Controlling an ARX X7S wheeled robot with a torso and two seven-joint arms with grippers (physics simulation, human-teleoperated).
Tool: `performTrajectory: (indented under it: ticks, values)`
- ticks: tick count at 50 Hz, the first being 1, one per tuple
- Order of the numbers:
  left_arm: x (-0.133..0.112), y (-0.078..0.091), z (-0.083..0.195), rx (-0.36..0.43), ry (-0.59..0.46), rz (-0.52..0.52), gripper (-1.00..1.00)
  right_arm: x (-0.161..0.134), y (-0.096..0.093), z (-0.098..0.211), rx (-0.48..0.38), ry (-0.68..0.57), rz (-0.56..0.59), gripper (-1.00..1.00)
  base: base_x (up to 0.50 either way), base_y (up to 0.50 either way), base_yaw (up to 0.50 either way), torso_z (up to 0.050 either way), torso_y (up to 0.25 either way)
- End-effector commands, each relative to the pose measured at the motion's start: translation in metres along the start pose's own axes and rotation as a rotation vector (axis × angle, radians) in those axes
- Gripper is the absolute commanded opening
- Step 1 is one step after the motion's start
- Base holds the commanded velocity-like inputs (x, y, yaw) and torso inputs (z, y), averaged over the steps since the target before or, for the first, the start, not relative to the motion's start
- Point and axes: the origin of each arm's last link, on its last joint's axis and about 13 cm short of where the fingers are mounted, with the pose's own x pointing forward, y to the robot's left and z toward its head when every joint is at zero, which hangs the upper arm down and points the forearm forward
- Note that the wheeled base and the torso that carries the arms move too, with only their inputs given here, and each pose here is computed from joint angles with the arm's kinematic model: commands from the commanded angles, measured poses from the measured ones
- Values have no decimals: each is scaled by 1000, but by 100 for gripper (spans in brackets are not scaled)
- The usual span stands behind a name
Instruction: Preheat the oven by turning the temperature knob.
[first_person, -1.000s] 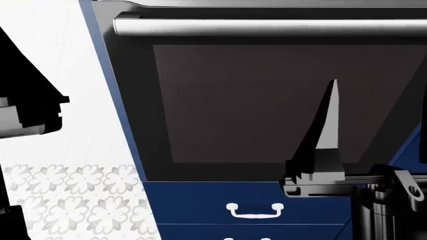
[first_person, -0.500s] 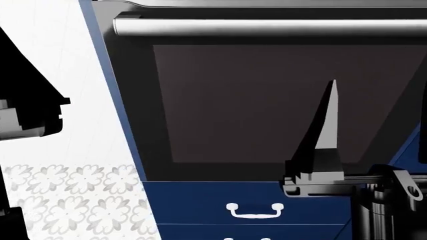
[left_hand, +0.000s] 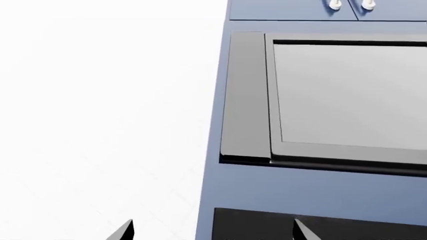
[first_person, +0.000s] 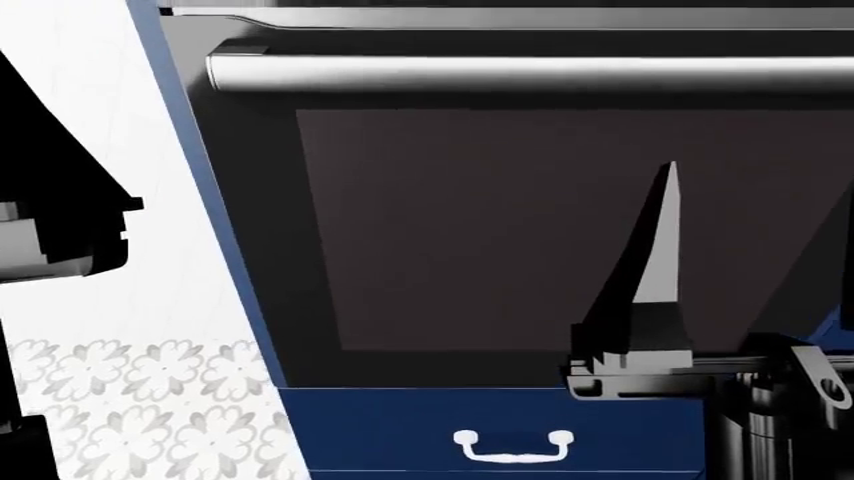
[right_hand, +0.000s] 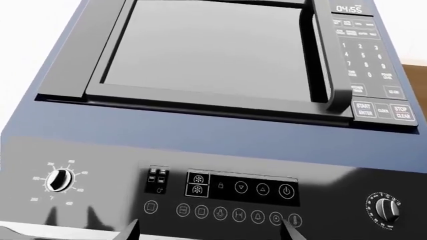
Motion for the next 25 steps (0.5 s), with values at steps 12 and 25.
performTrajectory:
  ticks: [12,25]
  values:
    - [0,0,2,-3,0,2,100,0,2,-1,-14,19,8,100,78,0,0,0,0]
    - [9,-4,24,-31,-11,-17,100,0,3,-1,-10,16,7,100,0,0,0,0,0]
